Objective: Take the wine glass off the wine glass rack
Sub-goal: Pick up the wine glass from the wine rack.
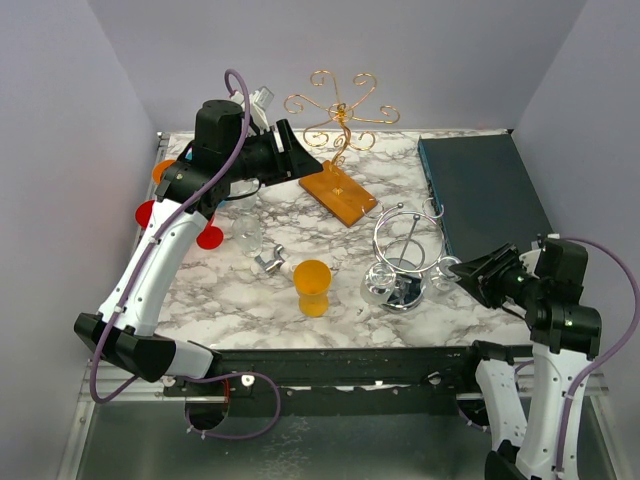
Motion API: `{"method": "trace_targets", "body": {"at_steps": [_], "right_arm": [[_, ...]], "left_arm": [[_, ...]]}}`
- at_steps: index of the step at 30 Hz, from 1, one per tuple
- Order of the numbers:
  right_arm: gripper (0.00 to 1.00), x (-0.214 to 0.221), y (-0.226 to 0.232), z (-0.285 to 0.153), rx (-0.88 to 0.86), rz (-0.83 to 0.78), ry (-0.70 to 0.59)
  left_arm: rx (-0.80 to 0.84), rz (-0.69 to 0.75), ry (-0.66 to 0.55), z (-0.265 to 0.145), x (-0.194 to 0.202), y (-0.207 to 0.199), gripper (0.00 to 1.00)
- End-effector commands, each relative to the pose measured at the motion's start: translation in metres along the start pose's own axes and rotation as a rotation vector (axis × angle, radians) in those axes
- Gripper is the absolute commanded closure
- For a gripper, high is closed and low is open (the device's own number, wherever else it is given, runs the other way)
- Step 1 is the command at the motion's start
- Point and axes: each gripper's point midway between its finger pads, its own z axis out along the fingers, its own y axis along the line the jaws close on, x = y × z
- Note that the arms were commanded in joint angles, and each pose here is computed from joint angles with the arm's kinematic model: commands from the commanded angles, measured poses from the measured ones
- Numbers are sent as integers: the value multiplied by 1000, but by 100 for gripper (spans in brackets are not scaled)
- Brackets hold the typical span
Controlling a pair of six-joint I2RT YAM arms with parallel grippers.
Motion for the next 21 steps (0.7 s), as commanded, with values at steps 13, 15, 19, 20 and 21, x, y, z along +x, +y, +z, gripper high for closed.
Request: {"method": "trace_targets", "body": {"at_steps": [13,15,19,20,21], "right_arm": [[70,-3,0,2,-28,3,-43],[72,-4,2,0,-30,-1,-47],[75,-5,4,-2,-32,-5,-44],[76,-5,5,-2,-31,-6,-41],[77,-4,5,-2,-30,-7,-38]], "left_arm": [[59,13,3,-8,2,-17,39],[59,12,3,-8,2,-17,39],[60,13,2,-8,1,-18,39],[58,12,4,-7,2,-17,39],[58,12,4,-7,2,-17,39]]}}
